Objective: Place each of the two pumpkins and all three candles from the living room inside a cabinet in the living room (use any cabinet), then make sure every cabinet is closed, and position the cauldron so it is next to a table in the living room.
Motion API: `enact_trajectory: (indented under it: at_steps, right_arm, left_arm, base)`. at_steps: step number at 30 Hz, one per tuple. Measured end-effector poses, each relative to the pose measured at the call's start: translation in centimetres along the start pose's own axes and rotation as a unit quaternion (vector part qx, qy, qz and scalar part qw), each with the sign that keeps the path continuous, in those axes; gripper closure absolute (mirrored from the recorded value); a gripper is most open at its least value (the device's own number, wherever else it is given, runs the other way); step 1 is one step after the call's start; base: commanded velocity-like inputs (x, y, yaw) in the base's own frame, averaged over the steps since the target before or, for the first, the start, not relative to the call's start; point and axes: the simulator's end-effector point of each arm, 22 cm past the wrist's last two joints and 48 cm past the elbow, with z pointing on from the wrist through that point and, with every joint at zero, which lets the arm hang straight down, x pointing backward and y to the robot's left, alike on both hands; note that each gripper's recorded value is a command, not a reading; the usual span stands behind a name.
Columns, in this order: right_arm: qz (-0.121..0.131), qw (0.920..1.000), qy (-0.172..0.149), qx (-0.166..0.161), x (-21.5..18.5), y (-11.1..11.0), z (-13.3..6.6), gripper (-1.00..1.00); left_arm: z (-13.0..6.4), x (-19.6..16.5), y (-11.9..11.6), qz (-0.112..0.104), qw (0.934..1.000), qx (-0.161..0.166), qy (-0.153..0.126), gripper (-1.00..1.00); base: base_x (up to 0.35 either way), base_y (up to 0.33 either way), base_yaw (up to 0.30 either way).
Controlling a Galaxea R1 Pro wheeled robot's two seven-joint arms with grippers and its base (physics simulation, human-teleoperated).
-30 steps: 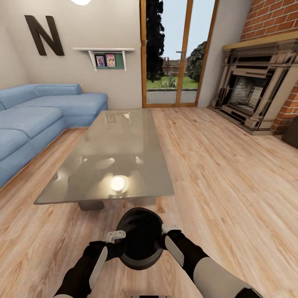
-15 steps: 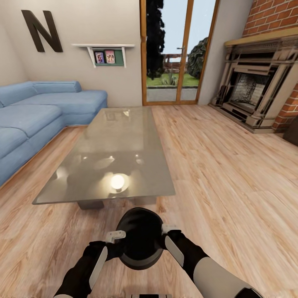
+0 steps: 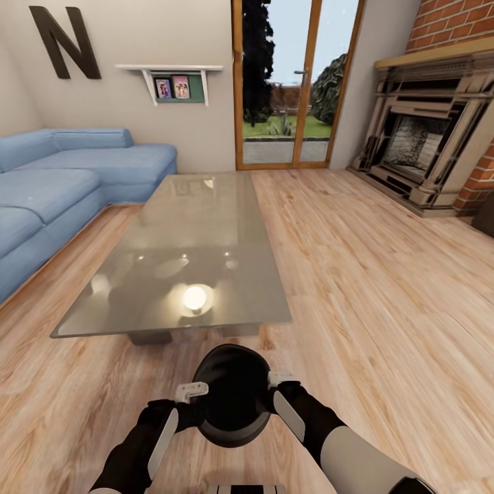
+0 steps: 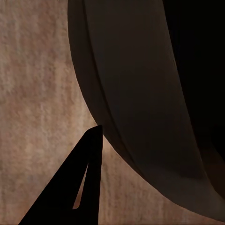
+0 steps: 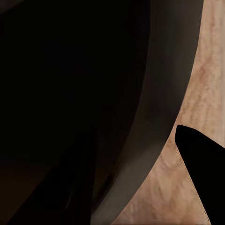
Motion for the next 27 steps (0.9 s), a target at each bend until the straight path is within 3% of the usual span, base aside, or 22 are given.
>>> enact_trajectory:
  at_steps: [27]
  right_arm:
    - [0.005, 0.9998, 0.020, 0.000, 1.7, -0.3, 1.6, 1.00]
  left_arm:
    - [1.5, 1.6, 0.4, -0.003, 0.9998, -0.002, 0.020, 1.00]
  base:
    - [0.026, 0.001, 0.000]
